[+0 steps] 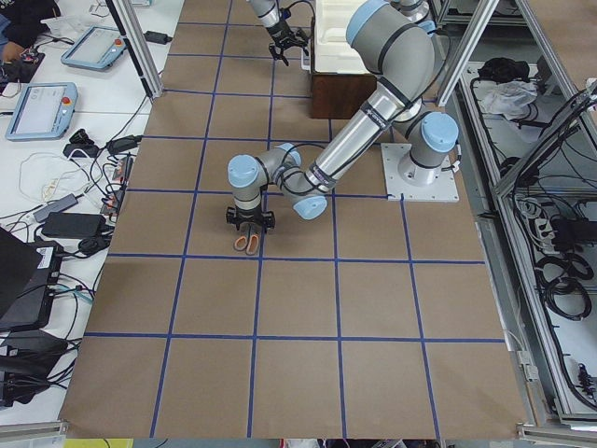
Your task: Place scissors in drawer with both arms
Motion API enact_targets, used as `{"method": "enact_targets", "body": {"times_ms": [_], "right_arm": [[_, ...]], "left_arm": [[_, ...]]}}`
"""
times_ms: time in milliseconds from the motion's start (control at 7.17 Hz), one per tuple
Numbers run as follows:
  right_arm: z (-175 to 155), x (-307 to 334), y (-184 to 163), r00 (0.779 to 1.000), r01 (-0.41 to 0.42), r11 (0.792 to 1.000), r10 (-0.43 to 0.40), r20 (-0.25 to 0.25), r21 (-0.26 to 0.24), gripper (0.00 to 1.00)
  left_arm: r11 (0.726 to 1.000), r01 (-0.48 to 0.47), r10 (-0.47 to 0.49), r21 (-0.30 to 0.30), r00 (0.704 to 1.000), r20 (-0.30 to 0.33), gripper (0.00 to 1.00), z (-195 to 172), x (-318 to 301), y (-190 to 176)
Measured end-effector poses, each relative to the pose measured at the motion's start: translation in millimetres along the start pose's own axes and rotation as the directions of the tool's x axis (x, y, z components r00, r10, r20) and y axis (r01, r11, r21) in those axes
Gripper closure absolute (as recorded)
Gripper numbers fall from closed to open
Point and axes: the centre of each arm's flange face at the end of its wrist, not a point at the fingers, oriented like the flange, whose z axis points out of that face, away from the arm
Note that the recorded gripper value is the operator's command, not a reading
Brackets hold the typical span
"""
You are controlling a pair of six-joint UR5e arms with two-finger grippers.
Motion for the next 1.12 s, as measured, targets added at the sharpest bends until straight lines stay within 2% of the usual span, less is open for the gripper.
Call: {"method": "enact_targets", "body": {"times_ms": [558, 836, 1115], "right_arm": [[-8.0, -6.4, -1.0, 0.998, 0.014, 1.000, -0.015, 0.069, 0.017, 0.00], [-14.3, -8.5, 0.2, 0.995, 0.019, 1.000, -0.020, 0.101, 0.015, 0.00], [-21.9, -13.4, 1.1, 0.986, 0.027, 0.999, -0.030, 0.163, 0.020, 0.00]], "left_arm": [[1.000, 0.001, -0.001, 0.003, 1.000, 0.000, 0.77, -1.5, -0.1, -0.1], [1.000, 0.000, 0.000, 0.000, 1.000, 0.005, 0.95, -5.1, -0.4, 0.1], [1.000, 0.001, -0.001, -0.003, 1.000, 0.010, 0.99, -8.5, -0.6, 0.4]]}}
